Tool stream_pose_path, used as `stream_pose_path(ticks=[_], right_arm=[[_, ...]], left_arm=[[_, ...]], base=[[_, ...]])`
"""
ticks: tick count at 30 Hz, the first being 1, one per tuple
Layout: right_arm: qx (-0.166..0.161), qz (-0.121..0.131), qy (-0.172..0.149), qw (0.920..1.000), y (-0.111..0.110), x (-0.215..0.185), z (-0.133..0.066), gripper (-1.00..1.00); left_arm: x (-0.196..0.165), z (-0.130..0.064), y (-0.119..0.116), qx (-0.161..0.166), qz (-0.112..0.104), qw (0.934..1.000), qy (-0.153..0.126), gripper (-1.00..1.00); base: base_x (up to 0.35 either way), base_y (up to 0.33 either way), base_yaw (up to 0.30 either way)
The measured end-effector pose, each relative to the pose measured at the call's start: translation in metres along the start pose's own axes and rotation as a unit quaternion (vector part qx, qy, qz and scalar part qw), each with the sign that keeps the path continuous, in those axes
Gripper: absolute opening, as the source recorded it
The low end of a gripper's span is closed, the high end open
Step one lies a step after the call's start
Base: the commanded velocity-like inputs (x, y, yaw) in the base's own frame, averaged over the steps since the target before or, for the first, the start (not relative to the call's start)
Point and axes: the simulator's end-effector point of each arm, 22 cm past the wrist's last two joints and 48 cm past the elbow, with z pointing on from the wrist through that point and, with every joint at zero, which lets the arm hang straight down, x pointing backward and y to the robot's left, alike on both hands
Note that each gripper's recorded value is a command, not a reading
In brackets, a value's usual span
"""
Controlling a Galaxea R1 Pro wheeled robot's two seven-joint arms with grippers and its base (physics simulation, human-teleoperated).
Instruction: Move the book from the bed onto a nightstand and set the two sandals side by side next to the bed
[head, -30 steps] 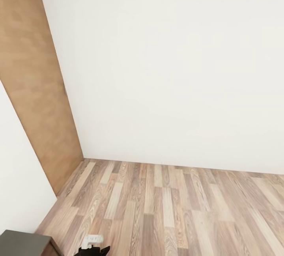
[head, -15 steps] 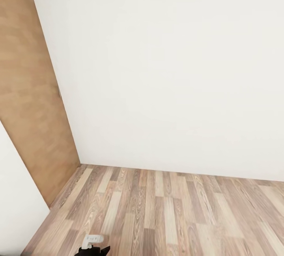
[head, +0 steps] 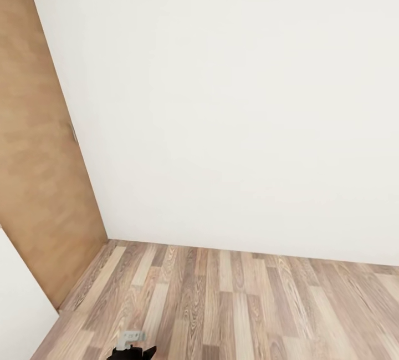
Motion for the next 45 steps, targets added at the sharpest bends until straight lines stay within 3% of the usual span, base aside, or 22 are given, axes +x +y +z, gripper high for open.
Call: stream_pose_path(ticks=[15, 45], right_arm=[[-0.012, 0.004, -0.001, 0.9999, 0.013, 0.002, 0.011, 1.0], [-0.012, 0.003, -0.001, 0.9999, 0.013, 0.002, 0.011, 1.0]], left_arm=[[0.004, 0.001, -0.006, 0.004, -0.001, 1.0, 0.002, 1.0], [0.012, 0.003, -0.014, 0.009, -0.004, 0.9999, 0.007, 1.0]], base=[[0.322, 0.0, 0.0], [0.322, 0.0, -0.064]])
